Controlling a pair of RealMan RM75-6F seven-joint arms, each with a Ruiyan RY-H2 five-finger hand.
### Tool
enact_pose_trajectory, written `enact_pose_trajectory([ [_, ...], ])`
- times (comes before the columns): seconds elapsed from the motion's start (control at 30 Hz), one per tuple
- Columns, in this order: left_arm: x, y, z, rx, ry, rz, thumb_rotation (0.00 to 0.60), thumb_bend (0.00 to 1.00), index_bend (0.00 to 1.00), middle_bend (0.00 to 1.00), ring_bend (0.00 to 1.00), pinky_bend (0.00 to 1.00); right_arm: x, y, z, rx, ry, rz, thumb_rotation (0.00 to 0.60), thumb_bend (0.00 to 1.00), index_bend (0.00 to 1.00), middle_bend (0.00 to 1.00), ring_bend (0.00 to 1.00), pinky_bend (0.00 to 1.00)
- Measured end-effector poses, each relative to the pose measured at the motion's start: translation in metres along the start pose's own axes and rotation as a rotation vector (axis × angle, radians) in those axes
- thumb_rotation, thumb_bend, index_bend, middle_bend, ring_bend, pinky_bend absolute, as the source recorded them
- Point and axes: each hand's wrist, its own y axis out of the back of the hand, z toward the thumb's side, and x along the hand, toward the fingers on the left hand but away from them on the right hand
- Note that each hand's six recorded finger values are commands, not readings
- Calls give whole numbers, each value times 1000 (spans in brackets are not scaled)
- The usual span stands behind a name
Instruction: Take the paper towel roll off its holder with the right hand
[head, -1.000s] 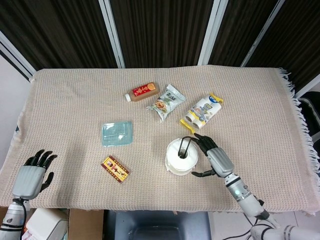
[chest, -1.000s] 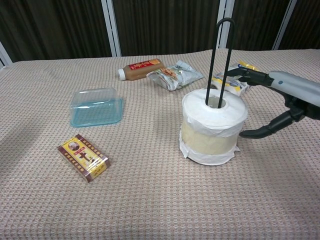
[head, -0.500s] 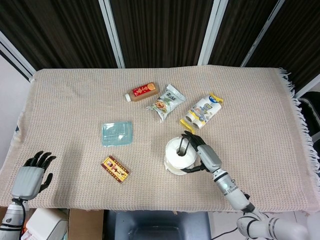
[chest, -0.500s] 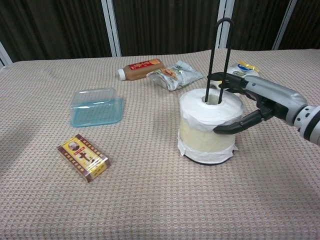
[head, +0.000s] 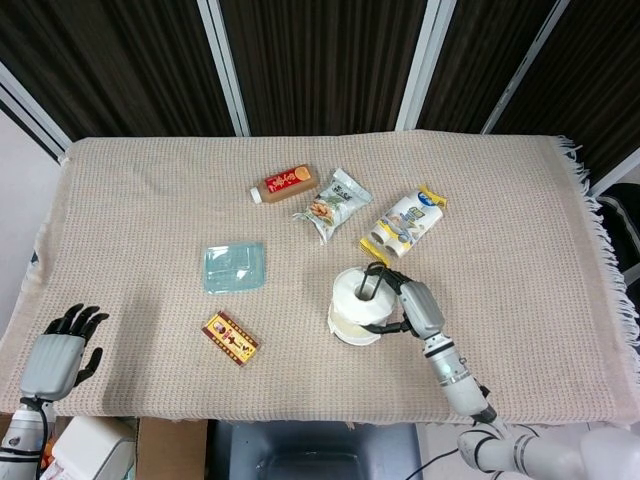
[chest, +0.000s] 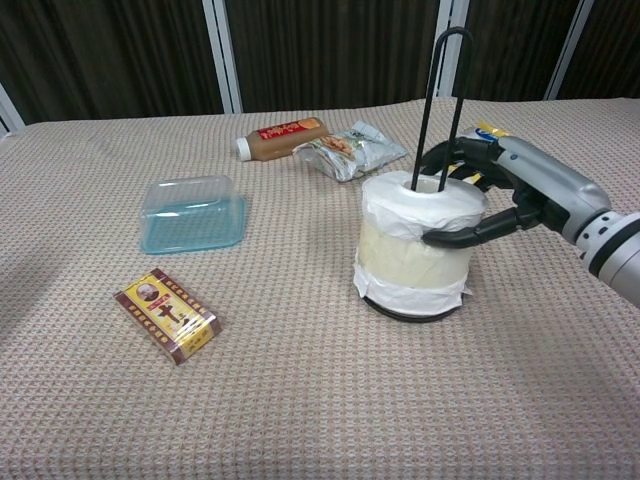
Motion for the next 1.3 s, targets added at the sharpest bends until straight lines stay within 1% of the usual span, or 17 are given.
enact_pose_trajectory([
  [0.1,0,0,0,-3,0,2,600,455,252,191,136,328,0,2,0,2,6,-13,600,0,677,580,533,702],
  [0.17,0,0,0,-6,-1,0,600,455,252,191,136,328,0,6,3,7,22,-34,600,0,682,583,535,703],
  [0.3,0,1,2,-4,-5,1,600,455,252,191,136,328,4,21,17,-5,79,-85,600,0,682,582,535,704],
  [0.47,1,4,5,-6,-12,11,600,455,252,191,138,328,9,38,39,-46,119,-100,600,0,682,581,535,704],
  [0.57,1,5,7,-8,-18,14,600,455,252,191,137,328,11,53,55,-58,142,-116,600,0,682,581,535,703],
  [0.8,1,5,10,-8,-23,11,600,455,252,191,137,328,16,95,96,-61,195,-178,600,0,674,581,535,703],
  [1.07,0,4,13,-6,-31,8,600,456,253,191,138,328,27,133,134,-68,241,-233,600,0,668,581,533,704],
  [1.17,0,4,13,-5,-31,6,600,455,252,191,138,328,35,151,145,-85,260,-266,600,0,668,581,532,704],
  [1.3,0,3,12,-4,-26,4,600,455,252,191,138,329,52,180,151,-103,284,-340,600,0,668,581,532,704],
])
